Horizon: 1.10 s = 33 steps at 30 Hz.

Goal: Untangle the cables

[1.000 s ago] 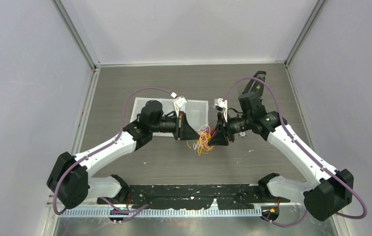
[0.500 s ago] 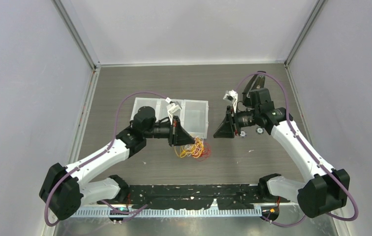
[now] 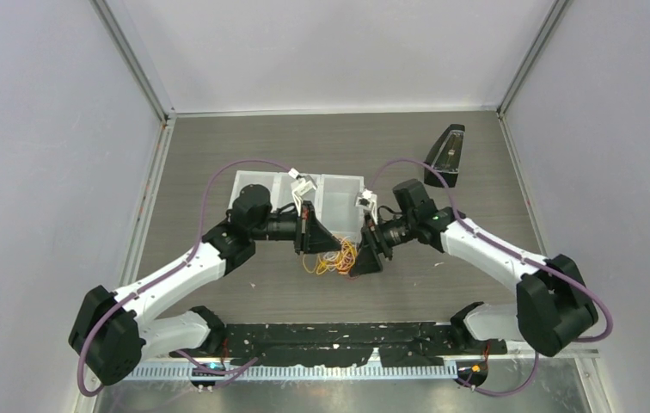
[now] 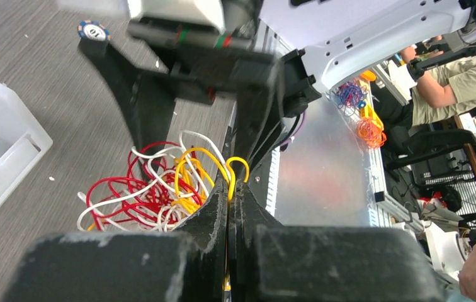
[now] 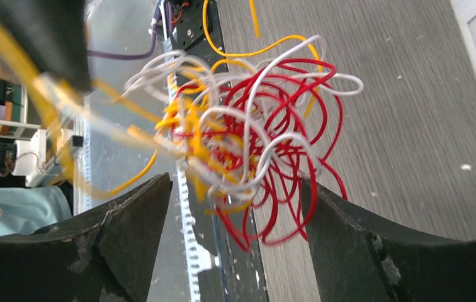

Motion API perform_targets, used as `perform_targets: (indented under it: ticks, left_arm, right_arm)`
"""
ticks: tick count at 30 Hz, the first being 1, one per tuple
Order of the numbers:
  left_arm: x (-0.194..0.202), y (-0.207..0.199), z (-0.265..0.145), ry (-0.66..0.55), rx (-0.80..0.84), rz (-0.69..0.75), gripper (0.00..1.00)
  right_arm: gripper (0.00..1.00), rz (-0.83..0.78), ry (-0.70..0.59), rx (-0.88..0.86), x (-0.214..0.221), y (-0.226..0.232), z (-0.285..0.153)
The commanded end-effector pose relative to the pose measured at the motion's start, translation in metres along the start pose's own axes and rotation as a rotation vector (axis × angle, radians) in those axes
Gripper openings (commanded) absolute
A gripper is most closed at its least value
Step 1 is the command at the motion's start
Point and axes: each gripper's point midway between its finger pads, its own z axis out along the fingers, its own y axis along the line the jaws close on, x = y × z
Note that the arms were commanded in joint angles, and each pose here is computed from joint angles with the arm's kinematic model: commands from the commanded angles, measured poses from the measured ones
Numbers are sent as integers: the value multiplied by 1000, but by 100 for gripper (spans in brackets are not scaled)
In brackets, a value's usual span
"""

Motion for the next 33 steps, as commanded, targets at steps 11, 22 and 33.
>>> perform_targets:
  ticks: [11,22,33]
  left_arm:
    - [-69,8,-85,-152,-236,141,0]
    - [-31,66,-188,29,-665,313,0]
    - [-64,105,-312,-148,-1079,225,0]
  right_arm:
    - [5,27,-49,192,-2,-48,-27]
    - [5,32,239,598,32,-97,-157]
    - [5,77,454,717,129,-117,-216]
